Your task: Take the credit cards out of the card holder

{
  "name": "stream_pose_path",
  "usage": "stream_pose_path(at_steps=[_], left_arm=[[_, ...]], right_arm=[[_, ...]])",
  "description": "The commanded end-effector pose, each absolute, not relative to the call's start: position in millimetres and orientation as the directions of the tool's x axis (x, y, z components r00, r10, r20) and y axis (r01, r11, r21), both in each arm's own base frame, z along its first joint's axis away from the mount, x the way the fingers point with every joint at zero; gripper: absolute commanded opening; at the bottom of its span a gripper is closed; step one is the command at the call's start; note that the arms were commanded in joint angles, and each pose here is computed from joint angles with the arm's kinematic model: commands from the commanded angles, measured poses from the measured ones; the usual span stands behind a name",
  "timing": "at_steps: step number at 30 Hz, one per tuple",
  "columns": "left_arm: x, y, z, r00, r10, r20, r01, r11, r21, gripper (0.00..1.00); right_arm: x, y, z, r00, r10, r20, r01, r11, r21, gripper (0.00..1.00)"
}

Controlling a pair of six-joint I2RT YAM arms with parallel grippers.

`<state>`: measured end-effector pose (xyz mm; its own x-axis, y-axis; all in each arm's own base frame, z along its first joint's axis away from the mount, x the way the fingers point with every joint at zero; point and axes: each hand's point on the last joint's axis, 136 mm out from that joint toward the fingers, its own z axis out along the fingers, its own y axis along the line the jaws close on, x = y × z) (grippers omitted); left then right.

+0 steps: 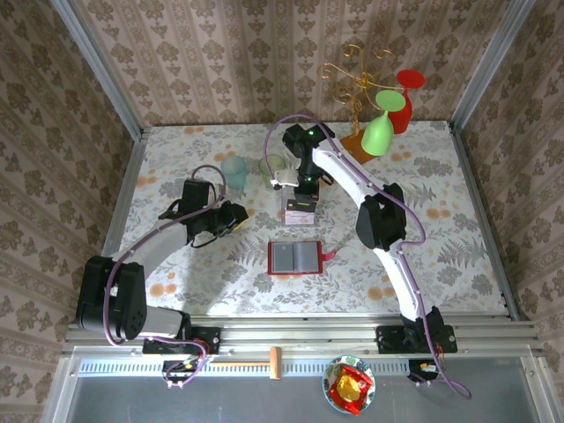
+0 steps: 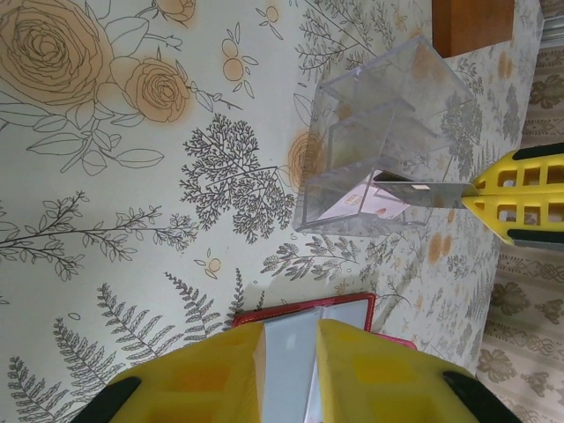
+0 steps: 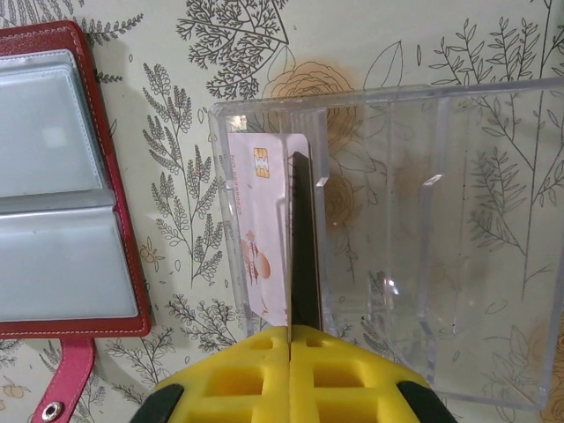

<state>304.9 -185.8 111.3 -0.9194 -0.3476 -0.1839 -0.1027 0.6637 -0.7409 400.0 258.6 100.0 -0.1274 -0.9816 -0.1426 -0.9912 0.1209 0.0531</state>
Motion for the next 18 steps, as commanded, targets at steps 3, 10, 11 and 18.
stream_pose_path(at_steps=[3, 10, 11, 18], left_arm=[[307.7, -182.9, 120.0, -0.909, -0.367, -0.197, -0.099, 0.649, -0.754, 0.23], [309.7, -184.1, 119.3, -0.91, -0.368, -0.191, -0.102, 0.644, -0.758, 0.23], [309.3, -184.2, 118.5, -0.911, -0.367, -0.19, -0.102, 0.645, -0.757, 0.23], [308.8, -184.4, 120.8, -0.91, -0.367, -0.192, -0.099, 0.643, -0.76, 0.23]], right_arm=[[395.6, 256.9, 123.1, -0.114, -0.981, -0.158, -0.993, 0.107, 0.05, 0.0], [406.7, 256.4, 148.3, -0.102, -0.977, -0.185, -0.993, 0.112, -0.045, 0.0], [409.8, 255.9, 146.7, -0.101, -0.978, -0.182, -0.992, 0.112, -0.054, 0.0], [426.8, 255.8, 127.8, -0.093, -0.983, -0.156, -0.991, 0.107, -0.085, 0.0]])
